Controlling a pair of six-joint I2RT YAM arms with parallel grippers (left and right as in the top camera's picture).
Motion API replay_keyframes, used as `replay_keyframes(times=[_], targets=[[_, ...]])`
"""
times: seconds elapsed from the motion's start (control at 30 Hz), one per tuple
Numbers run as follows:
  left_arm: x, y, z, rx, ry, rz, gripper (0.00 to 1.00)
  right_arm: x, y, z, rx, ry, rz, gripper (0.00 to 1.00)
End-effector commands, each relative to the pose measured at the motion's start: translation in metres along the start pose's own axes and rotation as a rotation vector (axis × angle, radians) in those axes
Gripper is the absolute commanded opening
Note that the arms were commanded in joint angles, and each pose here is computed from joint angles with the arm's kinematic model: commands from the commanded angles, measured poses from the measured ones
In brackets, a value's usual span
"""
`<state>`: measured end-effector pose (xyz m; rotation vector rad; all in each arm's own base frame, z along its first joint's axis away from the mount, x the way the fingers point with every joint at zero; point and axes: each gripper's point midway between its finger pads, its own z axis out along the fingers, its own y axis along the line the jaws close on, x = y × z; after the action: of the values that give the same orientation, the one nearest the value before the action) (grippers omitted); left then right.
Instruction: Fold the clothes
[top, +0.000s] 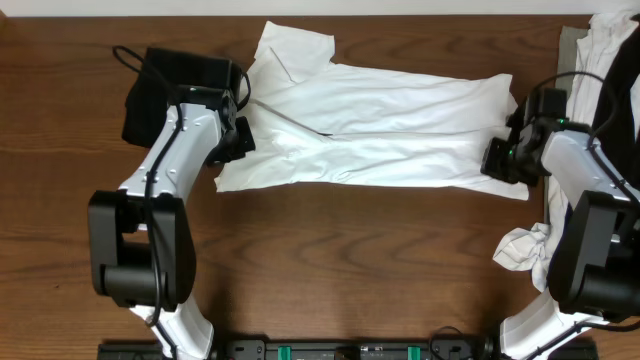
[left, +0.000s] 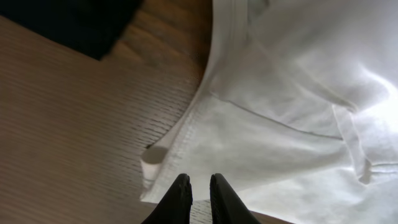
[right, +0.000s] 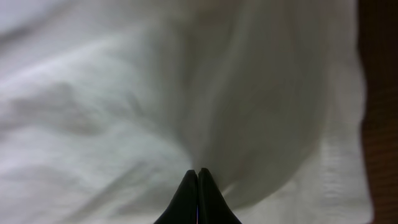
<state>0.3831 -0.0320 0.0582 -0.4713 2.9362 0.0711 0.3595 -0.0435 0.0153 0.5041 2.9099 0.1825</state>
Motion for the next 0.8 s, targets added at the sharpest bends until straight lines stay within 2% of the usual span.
replay_keyframes(times=[0.0, 0.37, 0.77], targets=[[0.014, 0.001, 0.013, -0.003, 0.067, 0.002, 0.15, 0.013, 0.000, 0.012, 0.005, 0.025, -0.004, 0.01], [0.038, 0.010, 0.030, -0.036, 0.144, 0.000, 0.15, 0.027, -0.011, 0.018, 0.055, 0.060, 0.000, 0.01], [0.045, 0.012, 0.052, -0.034, 0.120, -0.029, 0.10, 0.033, -0.019, 0.020, 0.095, 0.070, 0.000, 0.01]])
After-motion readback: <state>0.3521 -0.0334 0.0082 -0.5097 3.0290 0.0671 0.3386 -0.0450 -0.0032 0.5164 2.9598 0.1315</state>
